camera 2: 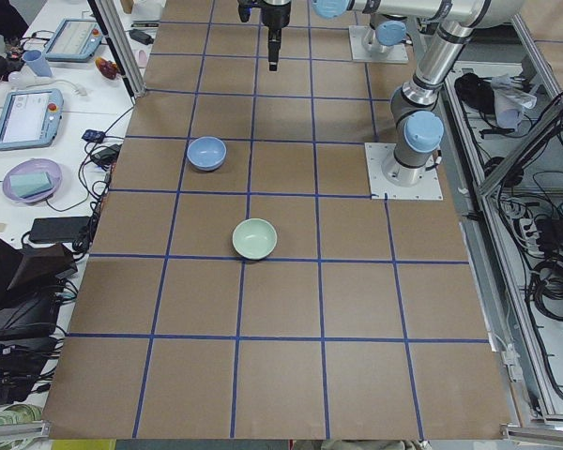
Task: Stack green bowl on blue bowl
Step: 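Open the left gripper and lift it away from the light blue bowl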
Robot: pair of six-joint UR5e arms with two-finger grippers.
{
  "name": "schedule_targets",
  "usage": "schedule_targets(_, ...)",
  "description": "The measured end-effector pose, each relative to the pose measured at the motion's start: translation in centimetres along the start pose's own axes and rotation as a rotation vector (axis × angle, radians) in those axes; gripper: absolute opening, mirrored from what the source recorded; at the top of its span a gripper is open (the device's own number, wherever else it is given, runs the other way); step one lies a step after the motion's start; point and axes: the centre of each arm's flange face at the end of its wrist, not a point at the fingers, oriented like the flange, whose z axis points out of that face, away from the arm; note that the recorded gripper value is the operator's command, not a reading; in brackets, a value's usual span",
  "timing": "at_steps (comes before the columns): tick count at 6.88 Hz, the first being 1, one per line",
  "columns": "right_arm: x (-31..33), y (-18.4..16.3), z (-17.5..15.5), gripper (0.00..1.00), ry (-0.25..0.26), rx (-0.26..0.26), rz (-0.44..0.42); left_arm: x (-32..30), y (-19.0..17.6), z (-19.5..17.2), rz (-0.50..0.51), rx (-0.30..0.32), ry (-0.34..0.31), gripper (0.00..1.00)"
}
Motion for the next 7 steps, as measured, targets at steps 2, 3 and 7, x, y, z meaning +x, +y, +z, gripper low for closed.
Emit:
schedule_targets(2, 0.0, 0.0, -0.01, 1.0, 0.0, 0.0, 0.0, 0.01, 0.06, -0.04, 0.0, 0.001, 0.001, 1.0)
schedule_targets(3, 0.0, 0.0, -0.02, 1.0, 0.0, 0.0, 0.0, 0.01, 0.08, -0.03, 0.0, 0.0, 0.001, 1.0)
schedule_targets(7, 0.0, -0.01, -0.02, 1.0, 0.0, 0.0, 0.0, -0.41, 0.04, 0.02, -0.009, -0.003, 0.0, 1.0)
